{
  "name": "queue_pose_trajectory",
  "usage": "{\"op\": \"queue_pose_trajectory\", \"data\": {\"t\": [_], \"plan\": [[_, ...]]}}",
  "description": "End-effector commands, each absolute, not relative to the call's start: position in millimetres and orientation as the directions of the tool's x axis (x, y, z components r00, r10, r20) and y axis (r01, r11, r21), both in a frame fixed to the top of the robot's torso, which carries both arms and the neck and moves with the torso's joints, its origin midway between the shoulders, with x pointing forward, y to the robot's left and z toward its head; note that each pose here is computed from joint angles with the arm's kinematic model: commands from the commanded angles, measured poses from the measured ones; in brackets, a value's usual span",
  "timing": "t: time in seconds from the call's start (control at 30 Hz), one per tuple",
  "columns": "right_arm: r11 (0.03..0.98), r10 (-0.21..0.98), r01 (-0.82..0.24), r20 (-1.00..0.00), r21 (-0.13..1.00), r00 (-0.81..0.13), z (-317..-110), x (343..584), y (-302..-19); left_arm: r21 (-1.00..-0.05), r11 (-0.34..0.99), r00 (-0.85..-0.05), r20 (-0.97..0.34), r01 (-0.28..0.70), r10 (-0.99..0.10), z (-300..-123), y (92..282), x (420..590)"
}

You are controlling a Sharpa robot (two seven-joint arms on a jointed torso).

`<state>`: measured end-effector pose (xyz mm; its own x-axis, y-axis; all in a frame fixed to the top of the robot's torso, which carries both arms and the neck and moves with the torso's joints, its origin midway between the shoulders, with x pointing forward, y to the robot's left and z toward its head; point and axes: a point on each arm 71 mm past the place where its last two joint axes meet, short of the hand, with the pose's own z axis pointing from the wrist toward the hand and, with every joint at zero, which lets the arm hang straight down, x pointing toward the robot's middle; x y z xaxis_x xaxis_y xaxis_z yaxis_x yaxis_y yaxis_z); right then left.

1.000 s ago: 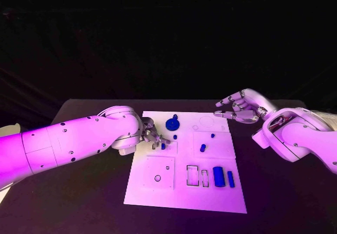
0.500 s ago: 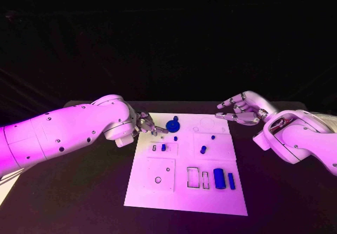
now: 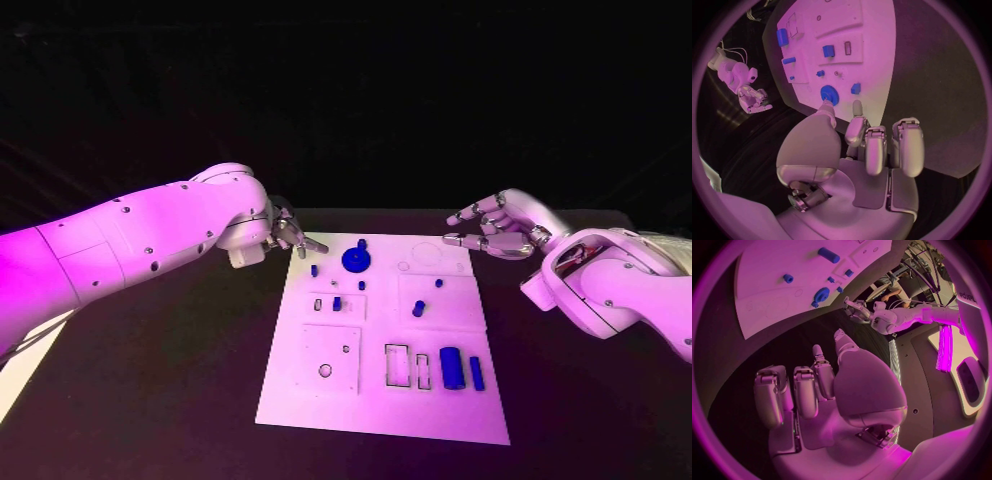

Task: Assemble the parts on the task board

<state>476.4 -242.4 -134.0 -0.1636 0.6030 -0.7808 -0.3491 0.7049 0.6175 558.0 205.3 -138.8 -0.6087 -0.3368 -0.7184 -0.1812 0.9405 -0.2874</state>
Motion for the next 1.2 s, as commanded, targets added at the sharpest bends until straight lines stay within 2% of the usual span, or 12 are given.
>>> {"op": "queue_pose_trajectory", "data": {"t": [0.03,0.4,1.2], "plan": [[0.703,0.597,-0.358,-0.783,0.615,-0.172,-134.4,476.0,-240.7,-0.229,0.964,-0.638,-0.725,-0.132,-0.259,-141.5,203.5,562.7],[0.704,0.595,-0.36,-0.786,0.611,-0.171,-134.4,476.1,-240.4,-0.184,0.973,-0.642,-0.731,-0.14,-0.231,-151.7,202.5,572.6],[0.703,0.593,-0.363,-0.786,0.611,-0.173,-134.6,476.5,-238.8,-0.185,0.976,-0.691,-0.691,-0.114,-0.212,-164.2,191.4,570.4]]}}
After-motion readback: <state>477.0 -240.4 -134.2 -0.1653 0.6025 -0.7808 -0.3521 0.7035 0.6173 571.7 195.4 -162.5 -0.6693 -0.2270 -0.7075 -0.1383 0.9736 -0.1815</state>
